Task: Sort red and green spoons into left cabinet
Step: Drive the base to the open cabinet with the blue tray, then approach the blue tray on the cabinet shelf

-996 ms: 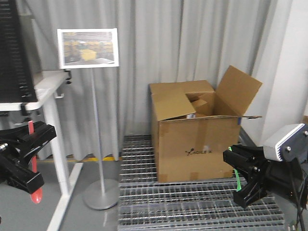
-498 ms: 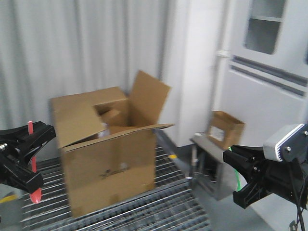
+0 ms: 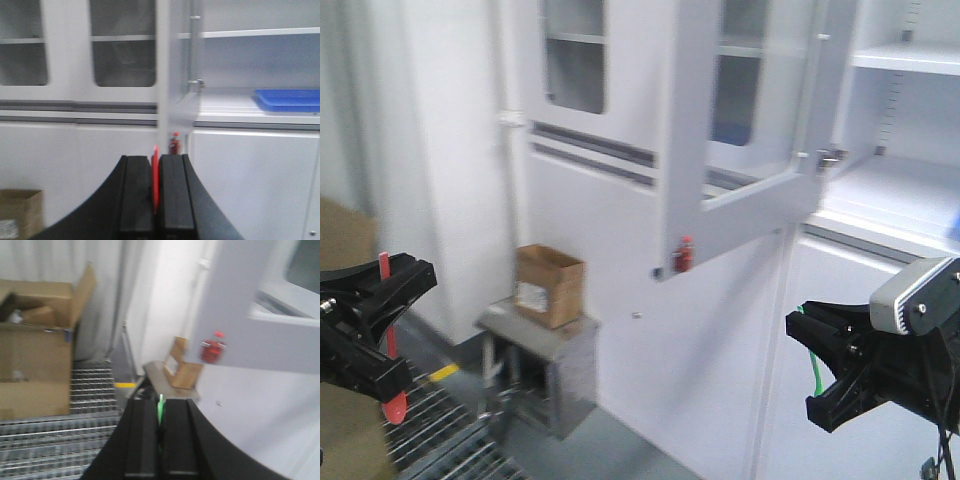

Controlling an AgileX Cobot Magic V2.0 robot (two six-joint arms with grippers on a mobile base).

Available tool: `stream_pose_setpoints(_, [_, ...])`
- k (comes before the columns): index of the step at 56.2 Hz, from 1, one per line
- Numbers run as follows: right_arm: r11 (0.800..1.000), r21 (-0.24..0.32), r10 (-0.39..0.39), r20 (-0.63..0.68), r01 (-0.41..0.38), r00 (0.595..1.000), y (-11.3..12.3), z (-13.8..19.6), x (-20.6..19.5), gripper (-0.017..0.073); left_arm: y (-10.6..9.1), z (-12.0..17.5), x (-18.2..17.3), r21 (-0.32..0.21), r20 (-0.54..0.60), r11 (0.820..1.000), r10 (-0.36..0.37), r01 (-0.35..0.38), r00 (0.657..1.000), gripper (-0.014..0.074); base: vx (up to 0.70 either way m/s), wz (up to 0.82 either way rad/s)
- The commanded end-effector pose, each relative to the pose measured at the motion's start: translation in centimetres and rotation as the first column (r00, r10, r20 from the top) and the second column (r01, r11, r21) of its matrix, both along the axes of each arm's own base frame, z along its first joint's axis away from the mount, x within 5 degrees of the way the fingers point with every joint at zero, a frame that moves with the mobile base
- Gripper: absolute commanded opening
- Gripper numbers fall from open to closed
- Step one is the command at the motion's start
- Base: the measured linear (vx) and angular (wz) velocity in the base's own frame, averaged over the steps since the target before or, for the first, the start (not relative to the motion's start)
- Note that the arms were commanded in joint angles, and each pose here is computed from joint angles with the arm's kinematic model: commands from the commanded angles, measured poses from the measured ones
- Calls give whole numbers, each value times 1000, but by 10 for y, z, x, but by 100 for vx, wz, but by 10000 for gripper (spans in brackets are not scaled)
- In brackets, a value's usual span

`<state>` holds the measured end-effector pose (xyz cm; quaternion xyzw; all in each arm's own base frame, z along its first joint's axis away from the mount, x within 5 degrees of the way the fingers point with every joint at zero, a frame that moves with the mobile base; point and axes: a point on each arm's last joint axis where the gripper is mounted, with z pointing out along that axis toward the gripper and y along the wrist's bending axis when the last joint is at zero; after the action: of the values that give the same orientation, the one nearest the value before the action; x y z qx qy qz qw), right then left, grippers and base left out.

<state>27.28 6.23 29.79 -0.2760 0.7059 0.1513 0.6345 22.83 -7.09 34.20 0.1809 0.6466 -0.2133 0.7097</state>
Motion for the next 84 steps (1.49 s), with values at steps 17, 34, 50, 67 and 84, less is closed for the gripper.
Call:
stream_pose_setpoints(17, [998,54,14,77,-18,997,1,21,-3,-9,-1,18,-5,-65,73,997,-24,28,997,-6,19,-70])
stream_pose_setpoints(34, [998,54,14,77,-18,997,1,21,-3,-9,-1,18,-5,-65,73,997,-24,28,997,-6,17,-65])
stream_pose_setpoints(50, [998,54,14,77,-18,997,1,21,-3,-9,-1,18,-5,-65,73,997,-24,28,997,-6,18,-50])
stream_pose_setpoints(67, [998,54,14,77,-18,997,1,21,-3,-9,-1,18,-5,-65,73,997,-24,28,997,-6,22,-25])
stream_pose_setpoints(84, [998,54,14,77,-18,997,1,21,-3,-9,-1,18,-5,-65,73,997,-24,28,997,-6,27,-4])
